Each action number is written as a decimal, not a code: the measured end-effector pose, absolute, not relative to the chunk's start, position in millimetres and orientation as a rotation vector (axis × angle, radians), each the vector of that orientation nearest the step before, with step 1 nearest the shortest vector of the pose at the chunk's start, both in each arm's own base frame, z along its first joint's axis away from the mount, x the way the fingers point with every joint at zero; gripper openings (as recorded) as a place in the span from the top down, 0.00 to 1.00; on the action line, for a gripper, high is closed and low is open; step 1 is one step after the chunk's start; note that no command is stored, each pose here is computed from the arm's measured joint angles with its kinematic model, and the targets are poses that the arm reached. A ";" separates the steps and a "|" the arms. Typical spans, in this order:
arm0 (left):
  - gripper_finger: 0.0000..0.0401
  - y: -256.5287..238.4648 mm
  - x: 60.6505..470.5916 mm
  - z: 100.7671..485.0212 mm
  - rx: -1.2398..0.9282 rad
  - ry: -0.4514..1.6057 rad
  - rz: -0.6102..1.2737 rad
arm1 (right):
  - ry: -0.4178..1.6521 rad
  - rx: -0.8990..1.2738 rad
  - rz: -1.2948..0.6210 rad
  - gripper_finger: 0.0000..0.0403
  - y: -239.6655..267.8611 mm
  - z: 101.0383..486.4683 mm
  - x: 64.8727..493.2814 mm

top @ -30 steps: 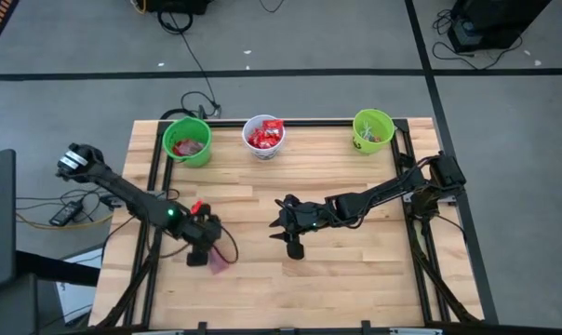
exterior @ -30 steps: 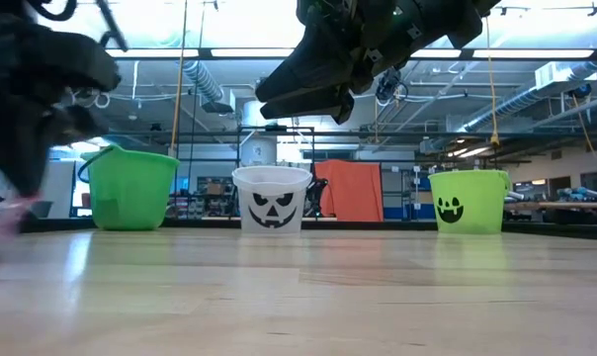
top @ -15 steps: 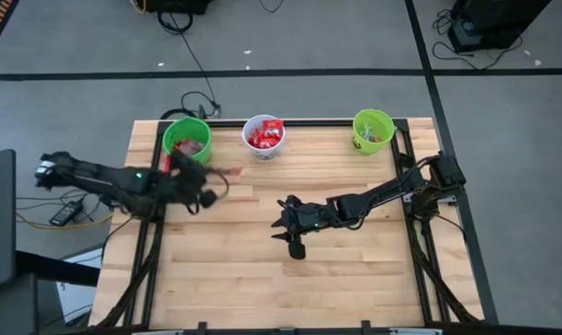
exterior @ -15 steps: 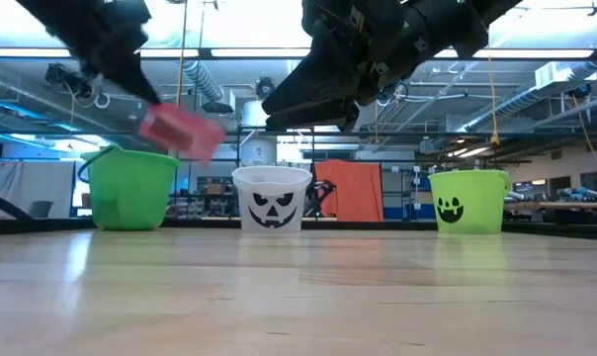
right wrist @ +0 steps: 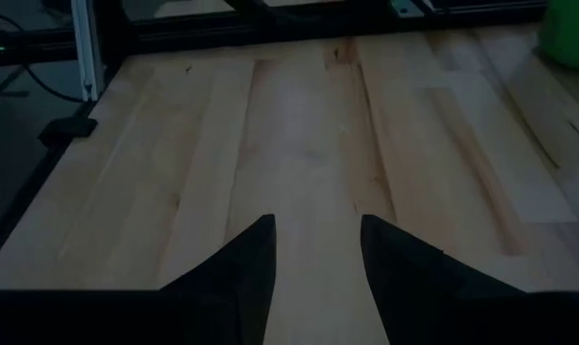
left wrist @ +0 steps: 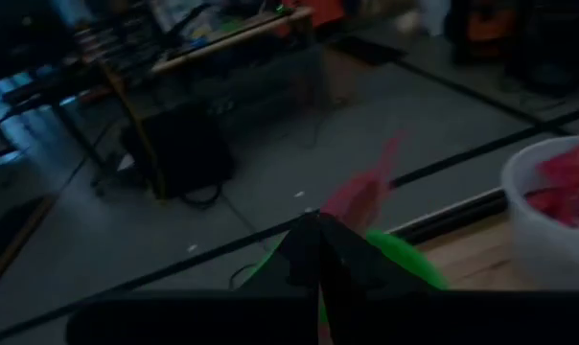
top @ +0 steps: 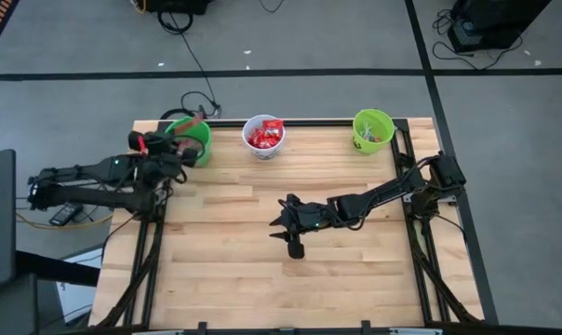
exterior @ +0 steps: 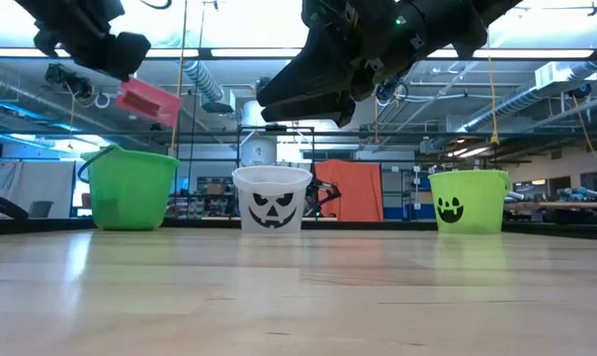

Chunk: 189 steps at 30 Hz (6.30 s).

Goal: Sort candy by brand, put in halloween buckets
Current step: Put the pink candy into the green bucket, then return to Home Position

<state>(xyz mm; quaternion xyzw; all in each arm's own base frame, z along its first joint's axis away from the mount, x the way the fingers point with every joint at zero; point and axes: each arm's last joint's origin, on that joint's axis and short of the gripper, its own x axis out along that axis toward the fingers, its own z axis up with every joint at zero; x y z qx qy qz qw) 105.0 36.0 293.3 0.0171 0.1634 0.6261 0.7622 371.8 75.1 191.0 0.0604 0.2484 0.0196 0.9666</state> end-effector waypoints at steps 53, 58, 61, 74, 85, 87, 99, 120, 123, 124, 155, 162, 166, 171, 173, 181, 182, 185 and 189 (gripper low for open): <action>0.67 -3.5 182.4 249.7 -0.010 0.210 0.330 | 0.350 -0.031 -0.045 0.59 62.3 237.6 359.7; 0.67 -14.9 173.6 268.4 0.049 0.150 0.328 | 0.363 -0.081 -0.163 0.59 55.8 267.5 335.2; 0.67 -16.5 163.3 283.9 0.079 0.136 0.343 | 0.369 -0.086 -0.187 0.59 52.1 283.7 319.4; 0.67 -6.8 111.4 302.3 0.079 0.152 0.358 | 0.318 -0.052 -0.170 0.59 52.2 298.9 260.8; 0.67 -4.6 100.4 288.4 0.118 0.183 0.353 | 0.128 0.033 -0.220 0.62 30.0 275.6 198.3; 0.67 -4.1 97.8 290.8 0.129 0.160 0.350 | 0.092 0.044 -0.218 0.64 24.2 278.3 185.6; 0.67 -5.7 102.5 273.5 0.123 0.139 0.323 | 0.027 0.145 -0.167 0.74 6.3 238.8 144.7; 0.97 5.0 67.6 258.8 0.037 -0.025 0.367 | 0.046 0.156 -0.154 0.99 2.4 230.0 120.6; 0.99 4.8 66.0 248.1 0.033 -0.031 0.352 | 0.047 0.156 -0.151 0.99 2.8 229.9 120.6; 0.98 4.7 65.9 245.2 0.032 -0.031 0.348 | 0.049 0.155 -0.151 0.99 2.8 229.8 120.5; 0.98 2.0 69.4 230.4 0.025 0.002 0.260 | -0.013 0.191 -0.140 0.99 1.6 191.5 104.9; 0.98 1.7 71.3 226.5 0.017 0.007 0.260 | -0.049 0.194 -0.139 0.99 1.2 179.0 102.3; 0.98 1.7 71.6 226.6 0.017 0.000 0.260 | -0.044 0.203 -0.149 0.99 0.2 169.9 102.8; 0.98 0.4 76.4 219.7 0.016 -0.019 0.237 | -0.042 0.211 -0.142 0.99 -0.5 169.1 102.9; 0.98 -0.1 78.8 215.7 0.015 -0.027 0.231 | -0.047 0.207 -0.138 0.99 -0.6 169.7 102.9; 0.98 -2.4 85.7 197.9 -0.003 -0.004 0.180 | -0.048 0.185 -0.149 0.98 -1.7 169.9 102.9; 0.98 -2.9 86.8 195.5 -0.005 -0.006 0.167 | -0.048 0.183 -0.149 0.98 -1.7 169.9 102.9; 0.98 -4.0 89.8 189.4 0.007 -0.023 0.141 | -0.039 0.180 -0.150 0.97 -1.8 169.0 103.0; 0.98 -6.0 93.6 182.5 0.030 -0.073 0.089 | -0.039 0.190 -0.150 0.95 -1.8 168.9 103.0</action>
